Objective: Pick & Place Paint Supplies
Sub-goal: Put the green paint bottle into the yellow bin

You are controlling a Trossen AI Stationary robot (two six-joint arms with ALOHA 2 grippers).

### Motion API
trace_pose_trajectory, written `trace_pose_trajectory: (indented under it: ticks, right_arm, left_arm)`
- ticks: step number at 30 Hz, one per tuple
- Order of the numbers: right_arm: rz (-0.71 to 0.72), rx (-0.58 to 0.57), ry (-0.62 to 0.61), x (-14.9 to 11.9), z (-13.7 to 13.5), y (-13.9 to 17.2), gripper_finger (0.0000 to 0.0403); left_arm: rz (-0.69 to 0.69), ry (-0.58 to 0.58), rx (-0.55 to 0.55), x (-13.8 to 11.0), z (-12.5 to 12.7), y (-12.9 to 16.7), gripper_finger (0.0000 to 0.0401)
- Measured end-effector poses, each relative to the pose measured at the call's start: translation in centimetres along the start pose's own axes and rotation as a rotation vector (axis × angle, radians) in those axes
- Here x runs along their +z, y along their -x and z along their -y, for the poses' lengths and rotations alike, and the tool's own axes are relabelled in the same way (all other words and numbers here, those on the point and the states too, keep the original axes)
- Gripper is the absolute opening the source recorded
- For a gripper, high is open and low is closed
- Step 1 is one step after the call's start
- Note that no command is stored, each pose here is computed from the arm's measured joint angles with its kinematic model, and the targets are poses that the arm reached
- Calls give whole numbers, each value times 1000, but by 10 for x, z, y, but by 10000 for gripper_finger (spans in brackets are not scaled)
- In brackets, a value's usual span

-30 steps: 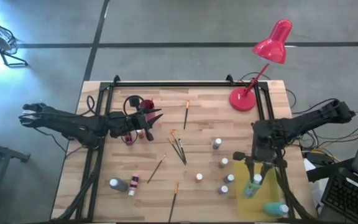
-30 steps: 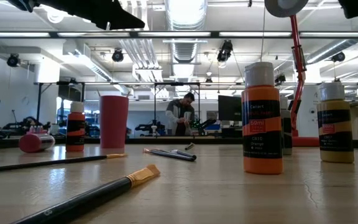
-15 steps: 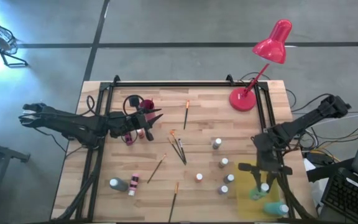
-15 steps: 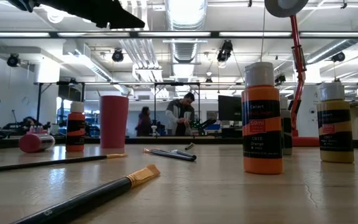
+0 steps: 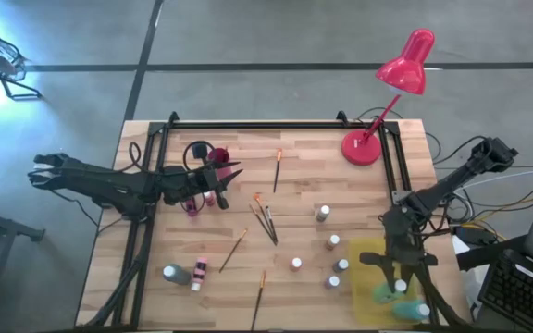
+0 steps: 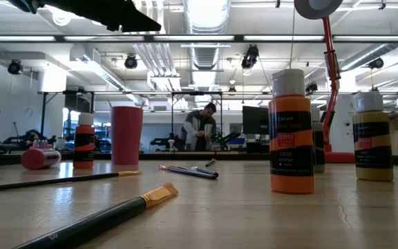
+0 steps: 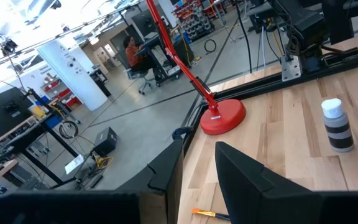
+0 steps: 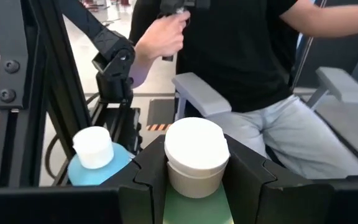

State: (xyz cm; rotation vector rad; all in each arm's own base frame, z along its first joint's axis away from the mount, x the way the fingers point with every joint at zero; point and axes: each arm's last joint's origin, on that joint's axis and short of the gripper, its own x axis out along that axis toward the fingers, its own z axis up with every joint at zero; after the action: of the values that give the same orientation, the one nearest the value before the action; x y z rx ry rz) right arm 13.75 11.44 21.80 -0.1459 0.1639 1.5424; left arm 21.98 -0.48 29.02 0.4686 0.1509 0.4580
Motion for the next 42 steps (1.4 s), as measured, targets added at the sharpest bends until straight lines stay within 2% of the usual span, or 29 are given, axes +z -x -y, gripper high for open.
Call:
trace_pose_trajectory:
  ticks: [5,16,28,35,42]
  right_arm:
    - [29,-9,27,-5,-1,0,110]
    - [19,-19,-27,-13,3,-5,110]
    - [-67,134,-136,-25,15,-38,110]
    - [-107,82,-58,-28,15,-48,110]
    - [-106,106,-31,-27,9,-53,110]
  left_arm:
    - [0,0,0,0,0,0,101]
    - [0,2,0,0,0,0,101]
    - [0,14,0,0,0,0,101]
    - [0,19,1,0,0,0,101]
    - [0,19,1,0,0,0,101]
